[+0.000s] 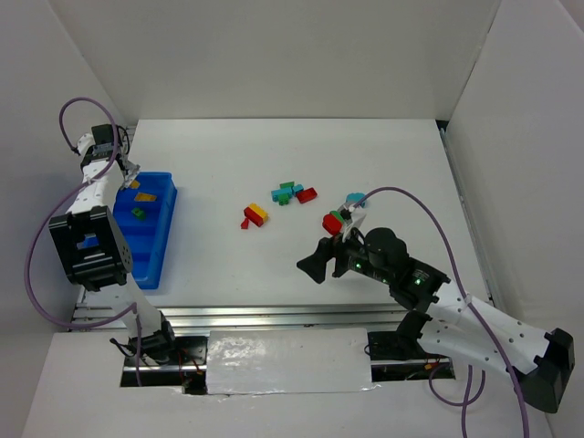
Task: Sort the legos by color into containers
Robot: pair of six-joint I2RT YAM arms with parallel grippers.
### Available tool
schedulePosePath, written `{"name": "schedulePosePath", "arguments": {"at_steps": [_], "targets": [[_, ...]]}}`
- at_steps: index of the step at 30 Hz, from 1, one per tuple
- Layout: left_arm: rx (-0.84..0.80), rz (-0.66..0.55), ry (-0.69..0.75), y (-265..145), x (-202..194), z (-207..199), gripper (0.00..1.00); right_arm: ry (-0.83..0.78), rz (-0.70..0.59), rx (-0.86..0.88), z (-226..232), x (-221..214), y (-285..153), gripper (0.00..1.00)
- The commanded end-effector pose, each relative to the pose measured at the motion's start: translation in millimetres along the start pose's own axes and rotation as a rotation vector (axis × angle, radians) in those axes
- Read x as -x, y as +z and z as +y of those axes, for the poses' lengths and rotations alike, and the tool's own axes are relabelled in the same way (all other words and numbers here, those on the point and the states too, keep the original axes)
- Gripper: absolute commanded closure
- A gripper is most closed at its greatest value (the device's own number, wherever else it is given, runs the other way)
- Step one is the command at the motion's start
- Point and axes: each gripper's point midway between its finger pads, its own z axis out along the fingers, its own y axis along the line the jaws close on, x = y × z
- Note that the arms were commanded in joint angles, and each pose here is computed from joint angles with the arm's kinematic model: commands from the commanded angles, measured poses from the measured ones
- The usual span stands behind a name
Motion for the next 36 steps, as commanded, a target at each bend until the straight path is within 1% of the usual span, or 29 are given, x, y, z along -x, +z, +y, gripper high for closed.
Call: {"name": "schedulePosePath", "arguments": {"at_steps": [1,2,6,9,12,13,16,18,21,24,30,32,33,34,35,36], "targets": [[-0.036,-0.034,-0.012,-11.3,13.3,-7.0,0.98,-0.007,-0.013,0.025,8.5,8.1,1.8,0.00],[-0.039,-0.036,-0.015,-13.6,14.6,-7.7,1.00,-0.007,-0.013,0.026,8.3,7.8,2.3,0.00],[-0.035,-0.018,-0.013,-23.4,13.6,-5.9,1.00,0.000,-0.021,0.035,9.3,8.1,3.5,0.00],[-0.056,-0.039,-0.010,-37.1,17.9,-8.6,1.00,0.003,-0.018,0.044,10.9,7.7,4.6,0.00],[-0.072,-0.056,0.008,-49.0,18.8,-16.0,1.00,0.005,-0.017,0.049,11.9,7.7,4.5,0.00],[-0.090,-0.044,0.025,-53.6,13.2,-22.9,1.00,0.006,-0.019,0.052,12.8,8.1,4.0,0.00],[-0.116,-0.058,0.063,-67.0,6.9,-39.2,1.00,0.008,-0.023,0.052,12.7,8.6,3.2,0.00],[-0.119,-0.061,0.059,-65.5,4.4,-40.2,1.00,0.005,-0.017,0.047,12.0,7.6,2.8,0.00],[-0.085,-0.047,0.063,-54.9,1.7,-35.9,1.00,0.005,-0.009,0.043,11.0,5.5,1.0,0.00],[-0.032,-0.012,0.073,-33.8,-4.2,-26.6,1.00,0.006,-0.013,0.045,10.2,3.9,-0.9,0.00],[0.005,0.013,0.036,-1.3,2.5,-7.8,0.99,0.001,0.001,0.044,9.4,1.3,2.5,0.00],[0.002,0.024,0.027,5.6,3.3,-6.6,0.96,0.002,0.005,0.042,8.4,-0.3,4.5,0.00],[-0.002,0.018,0.015,9.8,7.7,-4.8,0.93,-0.001,0.004,0.044,8.7,0.3,5.4,0.00],[-0.009,0.024,0.015,11.1,6.9,-6.7,0.93,0.001,0.014,0.039,7.4,-1.9,7.5,0.00],[-0.009,0.028,0.009,14.1,8.2,-5.1,0.87,0.000,0.015,0.042,7.9,-1.9,8.3,0.00],[-0.013,0.034,0.013,18.2,7.4,-4.8,0.83,-0.001,0.014,0.046,8.8,-1.6,9.2,0.00]]}}
